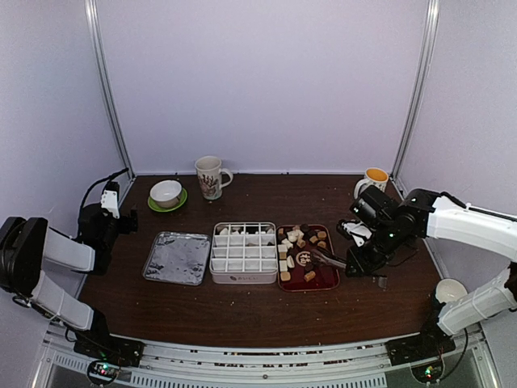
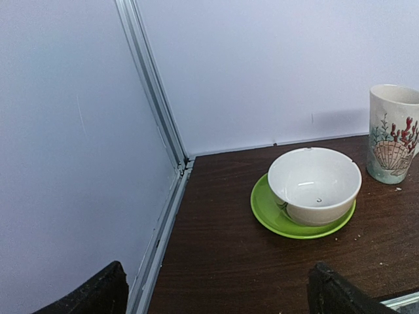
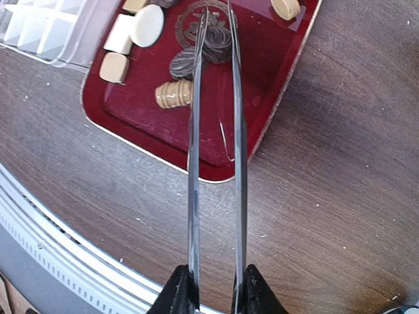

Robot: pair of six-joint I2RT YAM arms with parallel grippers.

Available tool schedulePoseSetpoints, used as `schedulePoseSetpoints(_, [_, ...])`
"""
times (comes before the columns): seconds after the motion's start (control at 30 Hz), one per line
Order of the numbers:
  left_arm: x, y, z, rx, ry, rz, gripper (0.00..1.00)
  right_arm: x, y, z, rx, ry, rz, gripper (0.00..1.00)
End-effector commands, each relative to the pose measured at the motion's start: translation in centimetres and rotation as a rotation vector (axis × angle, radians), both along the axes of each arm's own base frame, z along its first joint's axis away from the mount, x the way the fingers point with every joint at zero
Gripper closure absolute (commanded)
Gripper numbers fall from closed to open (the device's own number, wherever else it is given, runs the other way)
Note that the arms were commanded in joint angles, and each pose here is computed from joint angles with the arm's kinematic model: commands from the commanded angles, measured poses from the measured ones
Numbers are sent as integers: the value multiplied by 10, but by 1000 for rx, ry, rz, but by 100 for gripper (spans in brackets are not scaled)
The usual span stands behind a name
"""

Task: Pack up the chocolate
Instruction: Pick up the fake chocolate from the plate.

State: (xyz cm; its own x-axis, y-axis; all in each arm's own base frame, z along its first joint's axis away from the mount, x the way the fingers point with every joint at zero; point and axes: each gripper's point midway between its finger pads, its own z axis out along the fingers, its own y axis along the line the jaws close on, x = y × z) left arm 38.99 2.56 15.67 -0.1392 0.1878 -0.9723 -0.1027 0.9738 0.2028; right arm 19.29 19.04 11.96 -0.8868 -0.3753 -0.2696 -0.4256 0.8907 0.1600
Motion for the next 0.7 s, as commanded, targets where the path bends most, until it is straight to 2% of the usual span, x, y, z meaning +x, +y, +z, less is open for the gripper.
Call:
schedulePoseSetpoints(0.0, [0,2,8,-7,-40,2,2,4,13,20,80,-36,33,74])
schedulePoseSetpoints(0.67, [0,2,8,-7,-40,1,2,9,36,45,202,-70,80,75])
